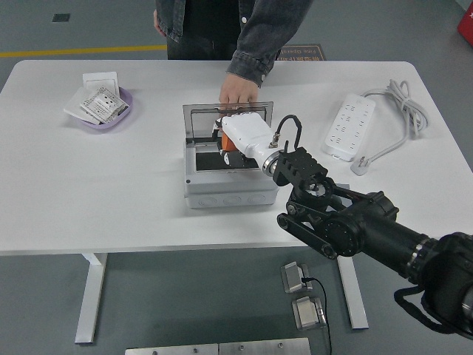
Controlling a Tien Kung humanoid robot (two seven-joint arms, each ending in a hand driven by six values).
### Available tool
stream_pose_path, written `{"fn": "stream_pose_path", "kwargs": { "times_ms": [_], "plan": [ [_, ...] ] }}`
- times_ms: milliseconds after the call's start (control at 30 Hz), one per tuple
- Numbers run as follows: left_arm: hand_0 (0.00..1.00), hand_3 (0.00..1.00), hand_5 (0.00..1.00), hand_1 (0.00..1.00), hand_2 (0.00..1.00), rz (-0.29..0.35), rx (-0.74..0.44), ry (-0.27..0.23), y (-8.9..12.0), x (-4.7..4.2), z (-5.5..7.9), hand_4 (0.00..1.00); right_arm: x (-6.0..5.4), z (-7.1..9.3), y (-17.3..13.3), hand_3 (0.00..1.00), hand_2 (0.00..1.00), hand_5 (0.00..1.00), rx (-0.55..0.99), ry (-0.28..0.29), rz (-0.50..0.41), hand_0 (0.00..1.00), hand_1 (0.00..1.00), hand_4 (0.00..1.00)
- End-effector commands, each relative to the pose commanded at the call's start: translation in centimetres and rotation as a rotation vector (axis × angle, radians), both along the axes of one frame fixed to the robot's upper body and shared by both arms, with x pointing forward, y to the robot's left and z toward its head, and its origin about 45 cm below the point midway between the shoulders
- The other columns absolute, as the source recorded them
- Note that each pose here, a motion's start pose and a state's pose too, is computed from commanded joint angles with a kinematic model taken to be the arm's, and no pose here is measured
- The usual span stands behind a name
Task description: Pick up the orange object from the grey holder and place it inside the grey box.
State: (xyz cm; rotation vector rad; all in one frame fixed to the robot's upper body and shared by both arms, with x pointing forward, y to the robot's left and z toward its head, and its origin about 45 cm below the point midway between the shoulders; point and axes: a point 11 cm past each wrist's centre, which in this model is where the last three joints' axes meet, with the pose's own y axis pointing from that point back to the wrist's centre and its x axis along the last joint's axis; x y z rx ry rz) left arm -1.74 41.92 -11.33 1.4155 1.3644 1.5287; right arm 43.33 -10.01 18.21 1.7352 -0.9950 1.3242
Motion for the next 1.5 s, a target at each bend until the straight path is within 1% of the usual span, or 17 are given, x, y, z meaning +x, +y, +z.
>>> {"fn": "stream_pose_path", "kwargs": {
  "times_ms": [33, 67, 233, 267, 433, 467, 633, 667, 833, 867, 1033, 1067, 1233, 1267, 1500],
  "plan": [
    [0.635, 0.641, 0.443, 0.652, 0.480, -0.001, -0.001, -0.001, -0.03, 0.04, -0.01, 0.696, -0.01, 0.01, -0.02, 0.661, 0.457, 0.049, 0.007, -0.001, -0.001, 0.051, 0.206, 0.419],
    [0.634, 0.640, 0.441, 0.652, 0.480, -0.002, -0.002, -0.001, -0.06, 0.08, -0.02, 0.695, -0.02, 0.02, -0.04, 0.696, 0.481, 0.234, 0.012, -0.001, -0.001, 0.060, 0.213, 0.384],
    [0.634, 0.640, 0.441, 0.652, 0.480, -0.006, -0.004, 0.000, -0.17, 0.10, -0.05, 0.695, -0.03, 0.05, -0.18, 0.696, 0.481, 0.234, 0.030, -0.007, -0.002, 0.060, 0.213, 0.384],
    [0.634, 0.640, 0.440, 0.652, 0.480, -0.006, -0.004, 0.001, -0.17, 0.08, -0.05, 0.694, -0.02, 0.07, -0.20, 0.697, 0.460, 0.311, 0.032, -0.008, -0.001, 0.062, 0.180, 0.423],
    [0.634, 0.640, 0.440, 0.652, 0.480, -0.008, -0.005, 0.003, -0.18, 0.07, -0.05, 0.694, 0.07, 0.07, -0.37, 0.697, 0.460, 0.311, 0.036, -0.007, 0.000, 0.062, 0.180, 0.423],
    [0.635, 0.638, 0.431, 0.652, 0.471, -0.008, -0.005, 0.003, -0.19, 0.07, -0.06, 0.686, 0.09, 0.06, -0.40, 0.693, 0.424, 0.356, 0.036, -0.005, 0.000, 0.065, 0.155, 0.506],
    [0.635, 0.638, 0.431, 0.652, 0.471, -0.010, -0.007, 0.003, -0.28, 0.09, -0.09, 0.686, 0.16, -0.01, -0.54, 0.693, 0.424, 0.356, 0.043, 0.004, 0.002, 0.065, 0.155, 0.506],
    [0.635, 0.637, 0.430, 0.651, 0.468, -0.011, -0.007, 0.003, -0.29, 0.11, -0.09, 0.686, 0.17, -0.03, -0.59, 0.696, 0.446, 0.358, 0.045, 0.006, 0.001, 0.161, 0.273, 0.716],
    [0.635, 0.637, 0.430, 0.651, 0.468, -0.011, -0.007, 0.001, -0.31, 0.17, -0.10, 0.686, 0.11, -0.27, -0.72, 0.696, 0.446, 0.358, 0.049, 0.013, 0.000, 0.161, 0.273, 0.716],
    [0.635, 0.636, 0.427, 0.651, 0.464, -0.011, -0.007, 0.001, -0.31, 0.17, -0.10, 0.685, 0.10, -0.31, -0.73, 0.718, 0.571, 0.371, 0.049, 0.014, 0.000, 0.382, 0.499, 0.778],
    [0.635, 0.636, 0.427, 0.651, 0.464, -0.015, -0.008, 0.000, -0.35, 0.26, -0.11, 0.685, 0.03, -0.45, -0.77, 0.718, 0.571, 0.371, 0.050, 0.015, 0.003, 0.382, 0.499, 0.778],
    [0.635, 0.635, 0.433, 0.651, 0.463, -0.015, -0.008, 0.000, -0.35, 0.28, -0.11, 0.689, 0.03, -0.45, -0.78, 0.734, 0.604, 0.388, 0.051, 0.015, 0.003, 0.596, 0.585, 0.804],
    [0.635, 0.635, 0.433, 0.651, 0.463, -0.018, -0.009, -0.001, -0.37, 0.36, -0.12, 0.689, 0.03, -0.50, -0.85, 0.734, 0.604, 0.388, 0.054, 0.012, 0.004, 0.596, 0.585, 0.804],
    [0.634, 0.629, 0.416, 0.651, 0.460, -0.018, -0.009, -0.001, -0.38, 0.35, -0.12, 0.669, 0.02, -0.51, -0.86, 0.736, 0.595, 0.405, 0.054, 0.012, 0.005, 0.639, 0.574, 0.832],
    [0.634, 0.626, 0.407, 0.649, 0.451, -0.017, -0.012, 0.003, -0.52, 0.10, -0.17, 0.660, -0.26, -0.15, -0.33, 0.739, 0.586, 0.402, 0.077, 0.011, 0.014, 0.644, 0.568, 0.833]
  ]
}}
